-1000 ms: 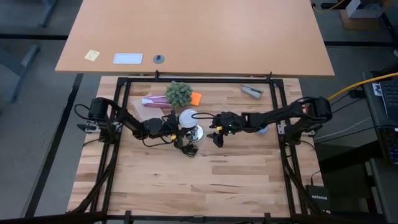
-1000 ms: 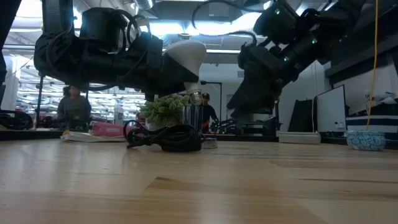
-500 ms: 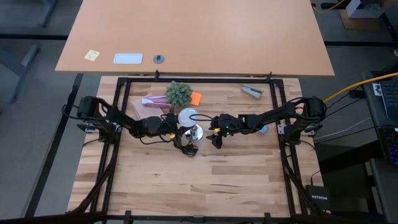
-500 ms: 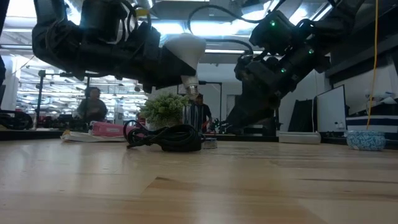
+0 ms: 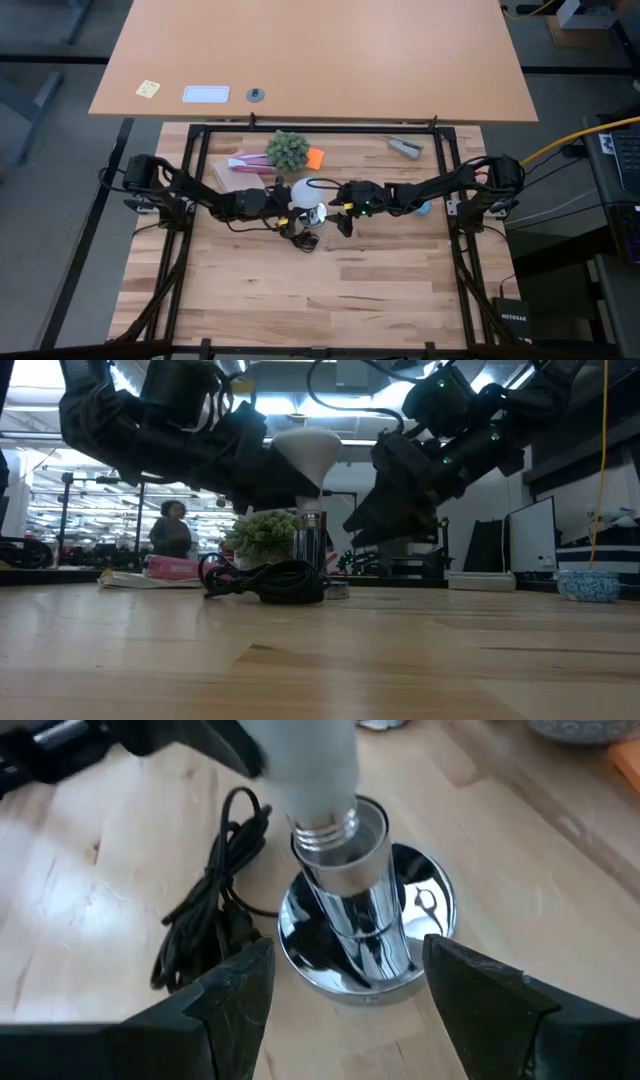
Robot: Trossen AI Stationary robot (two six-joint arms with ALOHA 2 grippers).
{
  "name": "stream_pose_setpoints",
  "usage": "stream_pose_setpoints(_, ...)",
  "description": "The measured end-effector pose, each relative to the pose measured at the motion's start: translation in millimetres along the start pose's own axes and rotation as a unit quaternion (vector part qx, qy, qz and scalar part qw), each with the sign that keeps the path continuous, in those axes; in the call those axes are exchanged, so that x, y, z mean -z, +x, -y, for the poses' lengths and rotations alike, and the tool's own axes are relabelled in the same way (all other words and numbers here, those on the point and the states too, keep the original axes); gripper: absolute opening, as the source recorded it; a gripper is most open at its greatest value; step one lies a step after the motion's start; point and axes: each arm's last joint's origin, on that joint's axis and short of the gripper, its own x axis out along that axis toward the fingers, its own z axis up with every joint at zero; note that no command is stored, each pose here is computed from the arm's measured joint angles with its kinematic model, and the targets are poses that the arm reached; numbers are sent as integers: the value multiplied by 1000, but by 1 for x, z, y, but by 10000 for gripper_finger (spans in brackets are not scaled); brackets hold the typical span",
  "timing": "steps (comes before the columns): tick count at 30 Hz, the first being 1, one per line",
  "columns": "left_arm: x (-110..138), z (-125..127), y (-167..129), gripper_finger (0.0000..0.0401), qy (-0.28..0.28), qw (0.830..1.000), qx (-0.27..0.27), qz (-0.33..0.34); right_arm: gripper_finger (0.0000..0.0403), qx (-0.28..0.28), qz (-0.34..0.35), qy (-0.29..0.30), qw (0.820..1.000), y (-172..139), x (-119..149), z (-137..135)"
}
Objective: Screw lightbulb
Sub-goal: Insert the lightbulb into the lamp
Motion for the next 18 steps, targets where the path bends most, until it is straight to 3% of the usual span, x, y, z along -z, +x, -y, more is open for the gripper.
stream_pose_setpoints(13,4,-1,0,150,14,999,-17,-24,259,-10,12,0,1000,0,-3,-1)
stream_pose_setpoints(18,5,-2,0,150,22,999,-25,-25,259,-59,14,-4,998,0,-4,-7)
